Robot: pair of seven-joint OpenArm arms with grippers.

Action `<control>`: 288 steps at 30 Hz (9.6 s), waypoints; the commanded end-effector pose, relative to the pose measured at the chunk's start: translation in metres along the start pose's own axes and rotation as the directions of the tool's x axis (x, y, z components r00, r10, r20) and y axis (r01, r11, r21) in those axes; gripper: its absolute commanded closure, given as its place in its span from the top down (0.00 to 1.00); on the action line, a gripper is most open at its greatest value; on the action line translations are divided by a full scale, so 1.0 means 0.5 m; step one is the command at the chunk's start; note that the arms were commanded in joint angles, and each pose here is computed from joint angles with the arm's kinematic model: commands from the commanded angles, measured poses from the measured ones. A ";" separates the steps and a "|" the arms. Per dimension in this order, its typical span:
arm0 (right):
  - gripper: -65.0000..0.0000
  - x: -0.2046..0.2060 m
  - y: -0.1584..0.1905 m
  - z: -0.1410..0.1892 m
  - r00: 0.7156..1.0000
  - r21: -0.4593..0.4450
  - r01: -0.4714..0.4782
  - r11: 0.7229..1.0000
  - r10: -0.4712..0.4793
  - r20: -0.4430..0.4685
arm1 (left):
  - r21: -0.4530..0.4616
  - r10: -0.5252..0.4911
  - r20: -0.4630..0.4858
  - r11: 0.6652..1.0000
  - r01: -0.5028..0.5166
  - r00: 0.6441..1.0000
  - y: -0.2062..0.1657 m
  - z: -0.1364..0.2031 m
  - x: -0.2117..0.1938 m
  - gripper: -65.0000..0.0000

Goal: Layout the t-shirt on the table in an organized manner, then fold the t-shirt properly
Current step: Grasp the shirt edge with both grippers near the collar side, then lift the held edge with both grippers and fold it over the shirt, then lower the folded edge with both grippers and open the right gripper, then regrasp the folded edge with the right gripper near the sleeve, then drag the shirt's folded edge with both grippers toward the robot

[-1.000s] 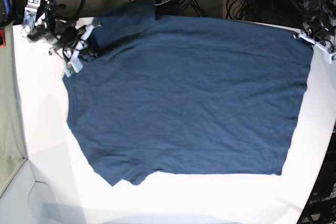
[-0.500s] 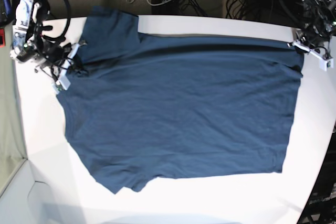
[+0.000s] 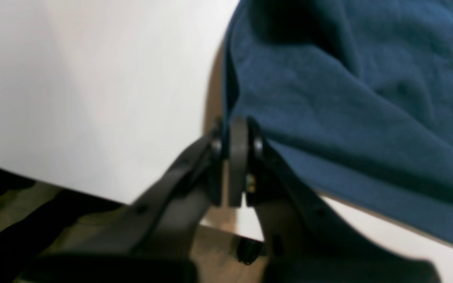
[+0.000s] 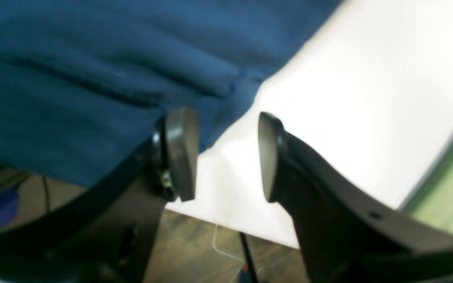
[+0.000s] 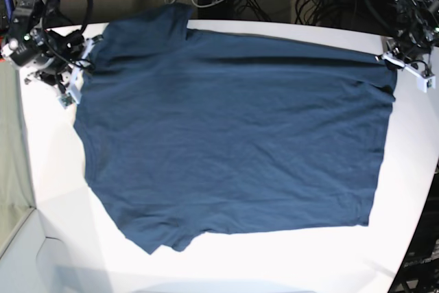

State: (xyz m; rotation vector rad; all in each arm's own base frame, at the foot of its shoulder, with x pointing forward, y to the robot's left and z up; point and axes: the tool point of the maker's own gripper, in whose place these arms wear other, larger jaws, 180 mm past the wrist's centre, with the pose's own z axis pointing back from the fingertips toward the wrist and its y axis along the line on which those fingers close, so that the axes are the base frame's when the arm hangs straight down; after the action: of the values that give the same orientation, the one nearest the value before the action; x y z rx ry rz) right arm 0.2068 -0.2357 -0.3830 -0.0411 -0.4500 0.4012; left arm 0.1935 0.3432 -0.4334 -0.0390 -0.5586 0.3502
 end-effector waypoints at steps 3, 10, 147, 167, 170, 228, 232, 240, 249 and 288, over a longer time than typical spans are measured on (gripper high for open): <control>0.40 -0.014 -0.002 0.034 1.000 -0.038 0.006 0.999 -0.007 -0.026 | 0.020 -0.017 -0.058 1.000 0.018 0.998 0.011 0.003 -0.025 0.00; 0.41 -0.063 0.096 0.023 0.996 0.061 0.066 0.996 -0.061 -0.069 | 0.024 -0.016 -0.065 1.000 0.018 0.998 0.016 0.005 -0.033 0.00; 0.00 0.358 -0.030 -0.084 0.959 0.134 0.024 0.991 -0.061 0.277 | -0.105 0.052 0.272 0.994 -0.024 0.961 -0.083 -0.009 0.332 0.00; 0.69 0.296 -0.014 -0.061 0.965 0.093 -0.001 0.996 -0.023 0.260 | -0.061 0.014 0.285 0.998 0.003 0.958 -0.056 0.015 0.325 0.62; 0.69 0.285 0.001 -0.043 0.961 0.077 -0.018 0.997 -0.004 0.276 | -0.048 0.006 0.265 0.999 0.007 0.964 -0.044 0.013 0.308 0.62; 0.69 0.229 0.051 -0.091 0.971 0.164 0.028 0.986 -0.065 0.229 | -0.101 0.044 0.169 0.994 -0.028 0.985 -0.051 -0.095 0.213 0.00; 0.69 0.244 0.038 -0.085 0.968 0.149 0.021 0.989 -0.058 0.245 | -0.100 0.046 0.169 0.995 -0.029 0.985 -0.050 -0.095 0.213 0.00; 0.69 0.255 0.014 -0.077 0.966 0.122 0.012 0.992 -0.043 0.256 | -0.102 0.045 0.168 0.994 -0.028 0.985 -0.052 -0.096 0.212 0.00; 0.69 0.243 0.017 -0.117 0.976 0.170 0.049 0.984 -0.083 0.202 | -0.103 0.047 0.167 0.994 -0.030 0.985 -0.053 -0.096 0.211 0.00; 0.00 0.419 -0.047 -0.097 0.943 0.175 0.049 0.983 -0.103 0.316 | -0.103 0.045 0.168 0.994 -0.028 0.985 -0.052 -0.095 0.212 0.00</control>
State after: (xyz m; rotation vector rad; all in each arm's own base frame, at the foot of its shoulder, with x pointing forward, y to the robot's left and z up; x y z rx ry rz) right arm 0.3942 -0.1712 -0.3580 0.2137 -0.6715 0.3682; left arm 0.3062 0.3471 -0.4267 -0.1420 -0.7255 0.3792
